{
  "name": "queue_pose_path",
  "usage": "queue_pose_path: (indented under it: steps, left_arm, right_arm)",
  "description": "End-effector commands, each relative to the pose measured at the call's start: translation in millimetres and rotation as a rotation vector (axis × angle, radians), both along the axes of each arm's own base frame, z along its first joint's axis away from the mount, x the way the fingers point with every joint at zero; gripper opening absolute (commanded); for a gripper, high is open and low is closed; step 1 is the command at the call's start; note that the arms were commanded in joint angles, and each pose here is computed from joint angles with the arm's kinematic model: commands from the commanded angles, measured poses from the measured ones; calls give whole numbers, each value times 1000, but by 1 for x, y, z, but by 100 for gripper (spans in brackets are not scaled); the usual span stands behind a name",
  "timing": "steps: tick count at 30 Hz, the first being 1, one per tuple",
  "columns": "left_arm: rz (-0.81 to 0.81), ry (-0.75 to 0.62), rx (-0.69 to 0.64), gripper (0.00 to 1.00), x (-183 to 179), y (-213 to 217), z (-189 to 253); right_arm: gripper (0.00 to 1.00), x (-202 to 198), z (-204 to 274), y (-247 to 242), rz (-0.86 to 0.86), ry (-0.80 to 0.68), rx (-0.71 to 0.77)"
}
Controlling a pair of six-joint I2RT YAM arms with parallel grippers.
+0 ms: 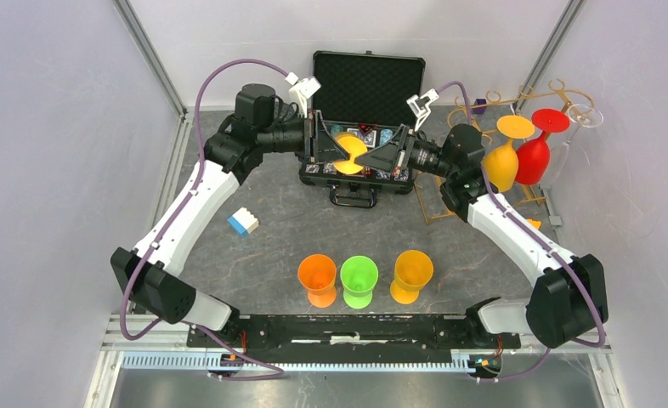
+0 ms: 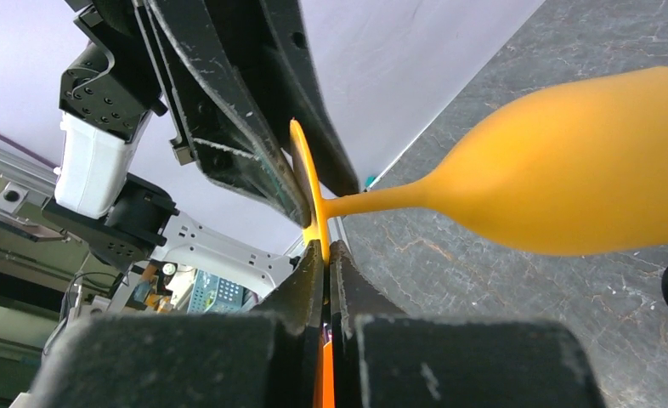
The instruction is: Place the wine glass upside down on the wine glass rack
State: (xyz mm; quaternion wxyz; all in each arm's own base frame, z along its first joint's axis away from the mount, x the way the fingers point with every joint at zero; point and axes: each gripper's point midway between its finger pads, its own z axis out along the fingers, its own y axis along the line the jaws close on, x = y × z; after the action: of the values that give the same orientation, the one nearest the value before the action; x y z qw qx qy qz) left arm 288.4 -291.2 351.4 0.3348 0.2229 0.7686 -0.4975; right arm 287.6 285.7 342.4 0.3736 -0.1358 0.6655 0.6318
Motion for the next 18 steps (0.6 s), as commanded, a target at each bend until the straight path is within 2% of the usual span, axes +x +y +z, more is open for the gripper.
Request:
queue_pose_path:
  steps: [1, 2, 7, 8, 10, 12, 18]
  left_arm:
    - [15, -29, -6, 43, -2, 2, 6]
    - [22, -27, 2, 51, -1, 3, 4]
    - [106, -21, 65, 78, 10, 14, -4]
    - [123, -18, 76, 87, 13, 16, -6]
    - [132, -17, 83, 95, 15, 18, -7]
    - [137, -14, 88, 99, 17, 18, -8]
    - [154, 3, 93, 100, 21, 19, -12]
  right_arm:
    - [0, -5, 13, 1, 22, -49, 21]
    - [0, -5, 12, 1, 21, -48, 16]
    - [0, -5, 6, -4, -18, -56, -28]
    - [0, -4, 5, -5, -29, -59, -41]
    - [0, -4, 1, -7, -48, -60, -60]
    - [0, -5, -2, -9, -62, -57, -76]
    - [0, -11, -16, -17, -88, -49, -148]
